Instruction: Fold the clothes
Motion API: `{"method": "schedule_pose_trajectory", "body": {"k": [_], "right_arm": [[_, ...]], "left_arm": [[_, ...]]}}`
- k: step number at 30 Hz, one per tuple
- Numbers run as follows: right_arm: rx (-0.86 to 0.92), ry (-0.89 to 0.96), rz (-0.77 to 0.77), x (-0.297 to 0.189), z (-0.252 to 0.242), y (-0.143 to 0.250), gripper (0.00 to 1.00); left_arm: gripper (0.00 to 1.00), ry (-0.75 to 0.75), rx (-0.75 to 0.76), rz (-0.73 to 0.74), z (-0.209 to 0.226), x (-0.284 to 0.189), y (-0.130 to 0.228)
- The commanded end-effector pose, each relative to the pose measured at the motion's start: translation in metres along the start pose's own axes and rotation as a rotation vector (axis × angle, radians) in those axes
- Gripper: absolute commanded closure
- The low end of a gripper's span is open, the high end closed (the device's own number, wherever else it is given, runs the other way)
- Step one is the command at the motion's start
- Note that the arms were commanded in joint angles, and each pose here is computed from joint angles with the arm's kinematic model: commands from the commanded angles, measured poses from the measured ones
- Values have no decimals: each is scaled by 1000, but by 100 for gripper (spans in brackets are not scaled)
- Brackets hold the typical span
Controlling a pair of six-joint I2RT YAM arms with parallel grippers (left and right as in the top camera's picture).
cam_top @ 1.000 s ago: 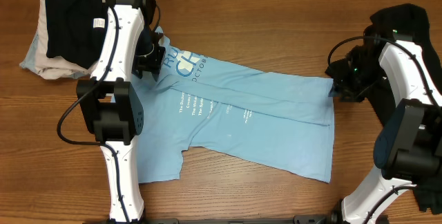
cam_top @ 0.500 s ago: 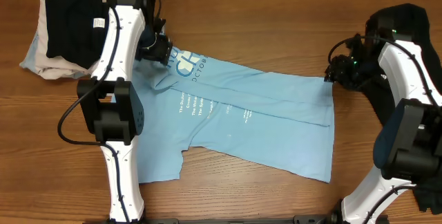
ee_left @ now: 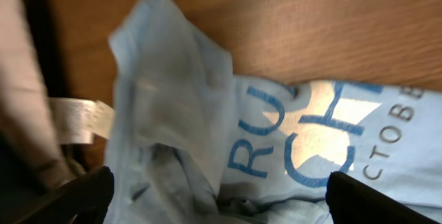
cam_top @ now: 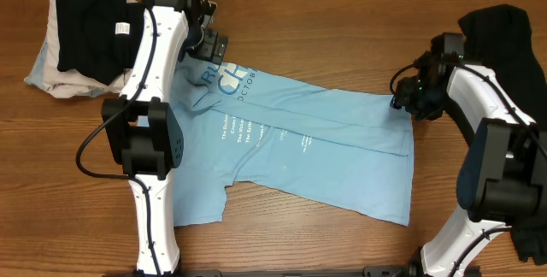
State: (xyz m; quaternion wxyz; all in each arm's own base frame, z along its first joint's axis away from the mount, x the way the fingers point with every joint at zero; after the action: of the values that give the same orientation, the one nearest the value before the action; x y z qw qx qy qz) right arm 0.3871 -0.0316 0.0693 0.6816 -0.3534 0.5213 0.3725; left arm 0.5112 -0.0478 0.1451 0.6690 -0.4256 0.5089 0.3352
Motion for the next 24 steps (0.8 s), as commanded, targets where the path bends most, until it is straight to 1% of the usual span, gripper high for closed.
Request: {"method": "schedule_pose_trajectory", "body": {"k": [1, 4, 7, 13, 19, 22, 24], "right_arm": [[34, 6, -36, 3, -4, -2, 44], [27, -8, -73, 9, -4, -5, 43], [22, -12, -109, 15, -4, -9, 46], [17, -8, -164, 21, -4, -20, 63], [25, 11, -247, 22, -6, -35, 71], [23, 10, -284, 20, -5, -42, 78], [26, 5, -292, 20, -4, -44, 86]], "left_arm": [[0, -60, -15, -136, 11, -50, -22], [0, -109, -37, -196, 19, -78, -31], [0, -151, -70, -250, 25, -106, -35], [0, -179, -77, -340, 28, -150, -38], [0, -211, -89, -436, 30, -192, -37], [0, -246, -99, -509, 33, -223, -34], [0, -278, -109, -548, 35, -243, -29]]}}
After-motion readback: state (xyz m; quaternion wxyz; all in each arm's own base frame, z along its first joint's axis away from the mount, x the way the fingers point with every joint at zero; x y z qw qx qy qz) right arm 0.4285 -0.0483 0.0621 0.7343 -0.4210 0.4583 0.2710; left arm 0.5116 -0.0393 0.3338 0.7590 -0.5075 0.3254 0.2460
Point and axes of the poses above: each gripper's point midway between its finger pads, its own x axis out along the fingers, its own z axis along the line the jaws close on, y = z × x, the point moved 5 cm from there along -x, back along the fingers, and after that the axes turned 11 degrees about x, right-handed, at the moved point
